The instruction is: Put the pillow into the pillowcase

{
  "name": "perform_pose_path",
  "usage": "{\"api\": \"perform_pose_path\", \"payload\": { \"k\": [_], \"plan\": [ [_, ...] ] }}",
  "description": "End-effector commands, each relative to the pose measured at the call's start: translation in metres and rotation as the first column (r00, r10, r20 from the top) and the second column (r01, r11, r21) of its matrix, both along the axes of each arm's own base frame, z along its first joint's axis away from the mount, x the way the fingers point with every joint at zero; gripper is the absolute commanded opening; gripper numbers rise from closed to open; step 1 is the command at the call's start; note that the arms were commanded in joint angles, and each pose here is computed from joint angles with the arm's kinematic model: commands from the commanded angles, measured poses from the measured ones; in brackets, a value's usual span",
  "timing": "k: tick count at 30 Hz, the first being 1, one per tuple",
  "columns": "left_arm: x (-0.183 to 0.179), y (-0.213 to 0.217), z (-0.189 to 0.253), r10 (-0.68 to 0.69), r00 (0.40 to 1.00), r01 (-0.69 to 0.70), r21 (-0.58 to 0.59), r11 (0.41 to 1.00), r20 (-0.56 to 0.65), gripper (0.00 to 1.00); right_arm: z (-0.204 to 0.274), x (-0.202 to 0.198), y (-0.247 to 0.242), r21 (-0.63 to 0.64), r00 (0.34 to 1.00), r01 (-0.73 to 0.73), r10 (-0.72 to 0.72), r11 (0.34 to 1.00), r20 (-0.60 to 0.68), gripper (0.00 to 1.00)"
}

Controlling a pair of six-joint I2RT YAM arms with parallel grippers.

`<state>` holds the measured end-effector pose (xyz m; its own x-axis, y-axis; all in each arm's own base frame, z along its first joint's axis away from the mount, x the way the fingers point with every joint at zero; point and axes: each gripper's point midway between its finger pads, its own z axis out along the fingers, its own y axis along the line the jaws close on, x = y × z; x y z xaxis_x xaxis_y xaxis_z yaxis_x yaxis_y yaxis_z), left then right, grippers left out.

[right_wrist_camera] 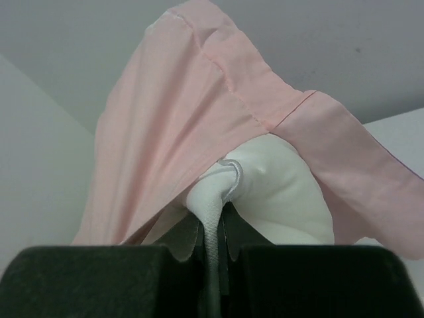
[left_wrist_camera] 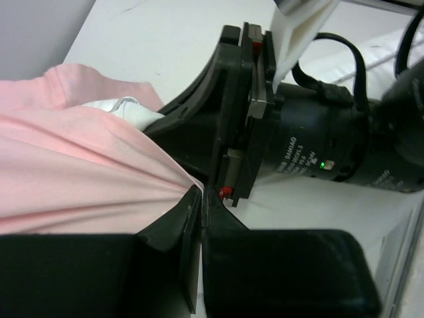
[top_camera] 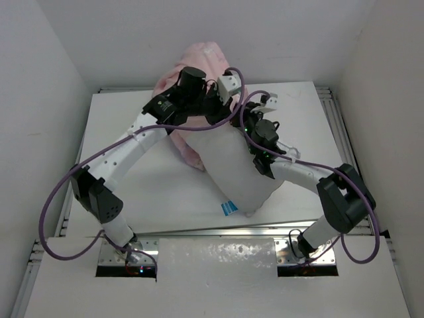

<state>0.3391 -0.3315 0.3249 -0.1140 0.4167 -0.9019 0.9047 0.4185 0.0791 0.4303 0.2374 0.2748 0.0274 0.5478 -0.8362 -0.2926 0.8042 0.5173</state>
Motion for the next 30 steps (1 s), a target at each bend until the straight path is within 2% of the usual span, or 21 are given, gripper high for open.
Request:
{"api": "perform_pose_path", "payload": {
  "k": [1, 4, 6, 7, 8, 9, 10, 11, 12, 14, 16, 18, 19, 20, 21, 22, 24, 25, 27, 29, 30],
  "plan": [
    [-0.011, -0.029, 0.007, -0.103, 0.994, 0.101, -0.077, 0.992, -0.027, 0.00, 0.075, 0.008, -0.017, 0.316, 0.982, 0.037, -0.093, 0.948, 0.164, 0.00],
    [0.020, -0.031, 0.010, -0.073, 0.997, 0.070, -0.091, 0.993, -0.030, 0.00, 0.039, 0.010, -0.013, 0.317, 0.993, 0.041, -0.075, 0.947, 0.096, 0.00],
    [0.032, -0.028, -0.009, -0.036, 0.999, 0.035, -0.044, 0.998, -0.027, 0.03, 0.020, 0.014, -0.015, 0.298, 0.996, 0.057, -0.076, 0.953, 0.050, 0.00],
    [0.036, -0.025, -0.016, -0.018, 1.000, 0.018, -0.024, 1.000, -0.021, 0.17, 0.005, 0.020, -0.022, 0.275, 0.995, 0.094, -0.098, 0.957, 0.002, 0.00],
    [0.046, -0.018, -0.025, 0.035, 0.999, -0.035, 0.013, 0.999, -0.002, 0.47, -0.003, 0.022, -0.027, 0.277, 0.994, 0.111, -0.107, 0.955, -0.028, 0.04],
    [0.051, -0.016, -0.027, 0.061, 0.998, -0.061, 0.028, 0.998, 0.006, 0.59, -0.011, 0.024, -0.032, 0.271, 0.992, 0.126, -0.115, 0.954, -0.054, 0.11],
    [0.059, -0.010, -0.026, 0.106, 0.994, -0.107, 0.044, 0.993, 0.026, 0.70, -0.025, 0.029, -0.042, 0.249, 0.986, 0.153, -0.131, 0.956, -0.104, 0.30],
    [0.062, -0.008, -0.018, 0.122, 0.992, -0.124, 0.038, 0.992, 0.041, 0.94, -0.032, 0.033, -0.046, 0.223, 0.983, 0.162, -0.138, 0.961, -0.122, 0.40],
    [0.063, -0.004, -0.013, 0.133, 0.990, -0.135, 0.036, 0.990, 0.050, 1.00, -0.037, 0.036, -0.048, 0.194, 0.981, 0.165, -0.140, 0.967, -0.137, 0.50],
    [0.060, 0.004, 0.008, 0.161, 0.984, -0.162, 0.010, 0.987, 0.082, 1.00, -0.050, 0.047, -0.054, 0.058, 0.974, 0.144, -0.131, 0.988, -0.183, 0.75],
    [0.058, 0.021, 0.035, 0.240, 0.963, -0.239, -0.027, 0.971, 0.118, 1.00, -0.065, 0.058, -0.064, -0.066, 0.958, 0.107, -0.121, 0.992, -0.260, 0.83],
    [0.053, 0.037, 0.040, 0.311, 0.944, -0.308, -0.041, 0.950, 0.112, 1.00, -0.088, 0.056, -0.067, -0.146, 0.930, -0.014, -0.041, 0.989, -0.364, 0.96],
    [0.048, 0.058, 0.057, 0.403, 0.910, -0.395, -0.087, 0.914, 0.102, 1.00, -0.080, 0.060, -0.066, -0.207, 0.933, -0.067, -0.012, 0.976, -0.359, 0.99],
    [0.045, 0.068, 0.038, 0.440, 0.896, -0.436, -0.068, 0.897, 0.063, 1.00, -0.082, 0.057, -0.064, -0.237, 0.920, -0.130, 0.029, 0.963, -0.390, 0.99],
    [0.037, 0.090, 0.048, 0.503, 0.862, -0.496, -0.106, 0.862, 0.057, 1.00, -0.102, 0.049, -0.072, -0.335, 0.886, -0.189, 0.014, 0.923, -0.463, 0.99],
    [0.033, 0.102, 0.006, 0.566, 0.823, -0.568, -0.061, 0.821, -0.049, 1.00, -0.089, 0.053, -0.072, -0.381, 0.892, -0.206, 0.012, 0.901, -0.452, 0.99],
    [0.024, 0.123, -0.024, 0.612, 0.777, -0.623, -0.035, 0.781, -0.148, 1.00, -0.096, 0.044, -0.080, -0.467, 0.861, -0.267, -0.009, 0.843, -0.509, 0.99],
    [0.017, 0.131, -0.063, 0.643, 0.728, -0.656, 0.031, 0.754, -0.235, 1.00, -0.096, 0.043, -0.084, -0.490, 0.856, -0.273, -0.023, 0.828, -0.516, 0.99],
    [0.011, 0.139, -0.101, 0.648, 0.682, -0.659, 0.100, 0.746, -0.339, 1.00, -0.096, 0.039, -0.095, -0.543, 0.843, -0.286, -0.062, 0.790, -0.535, 0.99],
    [0.006, 0.142, -0.128, 0.633, 0.669, -0.629, 0.156, 0.761, -0.389, 0.88, -0.100, 0.029, -0.104, -0.568, 0.805, -0.322, -0.097, 0.757, -0.585, 0.99],
    [0.004, 0.136, -0.142, 0.583, 0.691, -0.569, 0.177, 0.803, -0.427, 0.80, -0.082, 0.033, -0.107, -0.588, 0.813, -0.311, -0.112, 0.746, -0.572, 0.99]
  ]
}}
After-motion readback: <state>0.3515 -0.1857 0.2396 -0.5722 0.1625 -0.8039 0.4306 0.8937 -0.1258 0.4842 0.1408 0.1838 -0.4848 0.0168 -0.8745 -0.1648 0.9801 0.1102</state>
